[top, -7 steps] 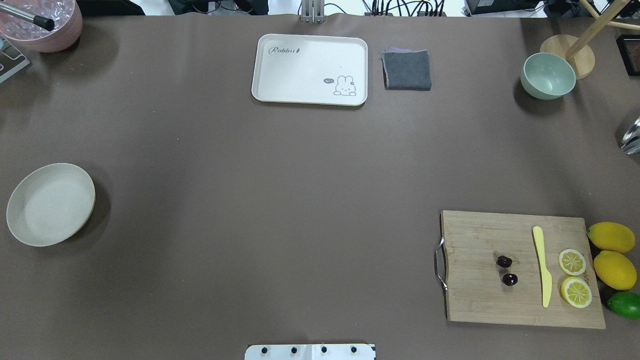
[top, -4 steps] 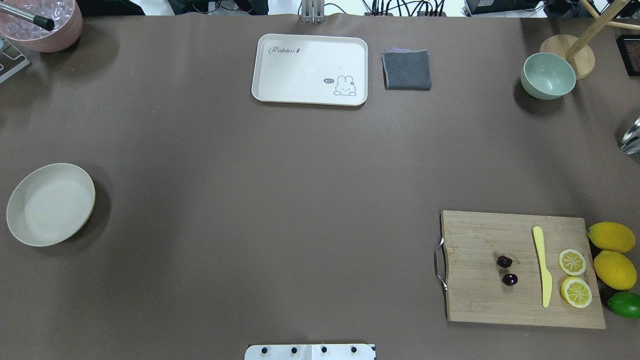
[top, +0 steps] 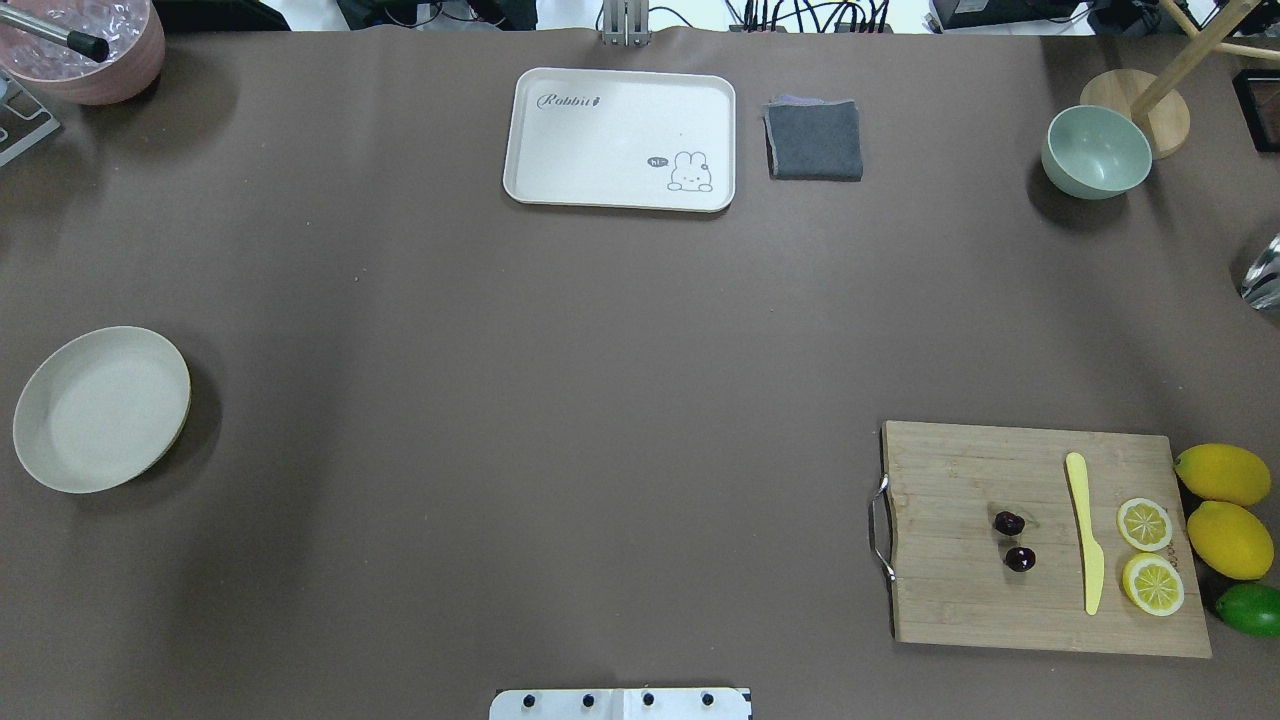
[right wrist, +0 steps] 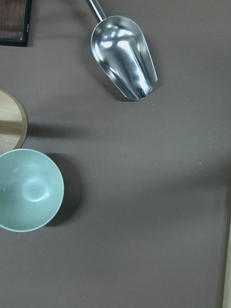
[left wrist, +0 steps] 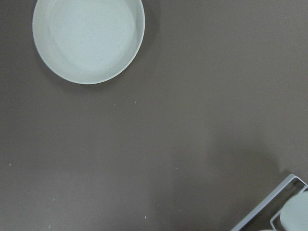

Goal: Place red cherry on plate

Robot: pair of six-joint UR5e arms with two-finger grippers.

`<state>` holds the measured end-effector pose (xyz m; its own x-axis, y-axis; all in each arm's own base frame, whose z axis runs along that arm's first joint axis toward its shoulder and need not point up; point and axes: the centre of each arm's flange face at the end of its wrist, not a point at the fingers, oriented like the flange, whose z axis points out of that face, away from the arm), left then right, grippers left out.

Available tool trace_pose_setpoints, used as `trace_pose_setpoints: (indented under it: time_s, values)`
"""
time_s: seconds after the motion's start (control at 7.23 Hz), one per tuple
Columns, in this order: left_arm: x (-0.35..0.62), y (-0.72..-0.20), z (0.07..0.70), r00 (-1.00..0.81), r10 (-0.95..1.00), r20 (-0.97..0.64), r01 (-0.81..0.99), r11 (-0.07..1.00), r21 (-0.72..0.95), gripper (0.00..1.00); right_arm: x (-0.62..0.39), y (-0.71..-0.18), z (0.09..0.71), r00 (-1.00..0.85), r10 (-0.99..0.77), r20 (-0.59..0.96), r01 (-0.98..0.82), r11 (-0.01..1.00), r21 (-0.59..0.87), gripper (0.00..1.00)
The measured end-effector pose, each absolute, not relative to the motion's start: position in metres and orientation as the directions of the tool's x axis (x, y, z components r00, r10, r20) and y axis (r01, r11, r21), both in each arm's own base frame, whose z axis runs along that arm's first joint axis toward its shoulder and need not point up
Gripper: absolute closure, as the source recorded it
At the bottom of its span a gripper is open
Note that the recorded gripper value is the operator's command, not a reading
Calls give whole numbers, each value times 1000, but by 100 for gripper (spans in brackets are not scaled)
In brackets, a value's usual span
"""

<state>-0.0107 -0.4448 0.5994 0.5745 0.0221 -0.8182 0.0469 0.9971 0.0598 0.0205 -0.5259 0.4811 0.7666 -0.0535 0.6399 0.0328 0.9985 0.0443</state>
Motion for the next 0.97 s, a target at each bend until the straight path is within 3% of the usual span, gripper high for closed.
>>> trace_pose_setpoints:
  time_s: [0.97]
  values:
    - [126,-439,630,503,226,-835,-136,974,181,2,21,-526,484,768,-54,638,34,998,44,0]
